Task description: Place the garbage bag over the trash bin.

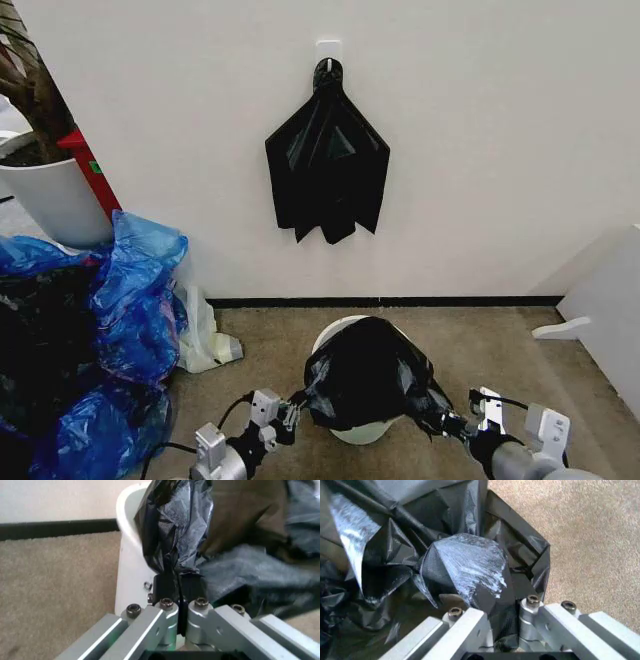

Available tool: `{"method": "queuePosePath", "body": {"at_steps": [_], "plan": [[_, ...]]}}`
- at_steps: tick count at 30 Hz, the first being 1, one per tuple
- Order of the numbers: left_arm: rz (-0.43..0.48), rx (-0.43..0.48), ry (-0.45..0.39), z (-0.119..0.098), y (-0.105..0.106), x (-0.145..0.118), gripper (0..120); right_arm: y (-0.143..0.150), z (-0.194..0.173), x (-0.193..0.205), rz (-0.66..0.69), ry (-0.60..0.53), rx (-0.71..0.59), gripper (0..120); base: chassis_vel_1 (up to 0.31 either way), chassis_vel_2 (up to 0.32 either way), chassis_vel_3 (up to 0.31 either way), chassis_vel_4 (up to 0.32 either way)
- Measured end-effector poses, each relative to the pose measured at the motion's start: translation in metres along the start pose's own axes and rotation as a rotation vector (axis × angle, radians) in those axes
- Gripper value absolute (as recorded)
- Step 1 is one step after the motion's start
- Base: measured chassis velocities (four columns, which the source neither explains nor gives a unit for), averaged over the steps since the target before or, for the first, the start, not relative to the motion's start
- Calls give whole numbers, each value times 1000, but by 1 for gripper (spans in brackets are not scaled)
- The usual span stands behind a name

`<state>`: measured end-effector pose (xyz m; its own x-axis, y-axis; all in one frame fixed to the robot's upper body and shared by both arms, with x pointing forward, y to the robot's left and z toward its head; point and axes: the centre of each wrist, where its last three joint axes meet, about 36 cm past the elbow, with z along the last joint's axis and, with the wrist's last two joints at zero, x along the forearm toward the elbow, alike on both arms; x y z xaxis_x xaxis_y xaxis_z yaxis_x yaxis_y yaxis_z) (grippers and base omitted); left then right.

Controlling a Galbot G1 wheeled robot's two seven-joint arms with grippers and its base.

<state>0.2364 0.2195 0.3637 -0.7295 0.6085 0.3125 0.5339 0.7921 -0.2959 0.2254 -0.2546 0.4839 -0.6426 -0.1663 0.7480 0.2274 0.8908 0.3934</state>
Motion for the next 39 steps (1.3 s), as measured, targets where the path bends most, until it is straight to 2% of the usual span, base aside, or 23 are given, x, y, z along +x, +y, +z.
{"method": "queuePosePath", "body": {"at_steps": [16, 25, 39], "plan": [[-32, -32, 7, 28, 14, -12, 0, -2, 24, -23, 29, 18, -25, 0, 0, 0, 0, 0], [-40, -71, 10, 42, 22, -24, 0, -16, 37, -42, 59, 6, -35, 0, 0, 0, 0, 0], [-57, -123, 44, 69, 35, -28, 0, -31, 56, -70, 72, -33, -32, 0, 0, 0, 0, 0]]}}
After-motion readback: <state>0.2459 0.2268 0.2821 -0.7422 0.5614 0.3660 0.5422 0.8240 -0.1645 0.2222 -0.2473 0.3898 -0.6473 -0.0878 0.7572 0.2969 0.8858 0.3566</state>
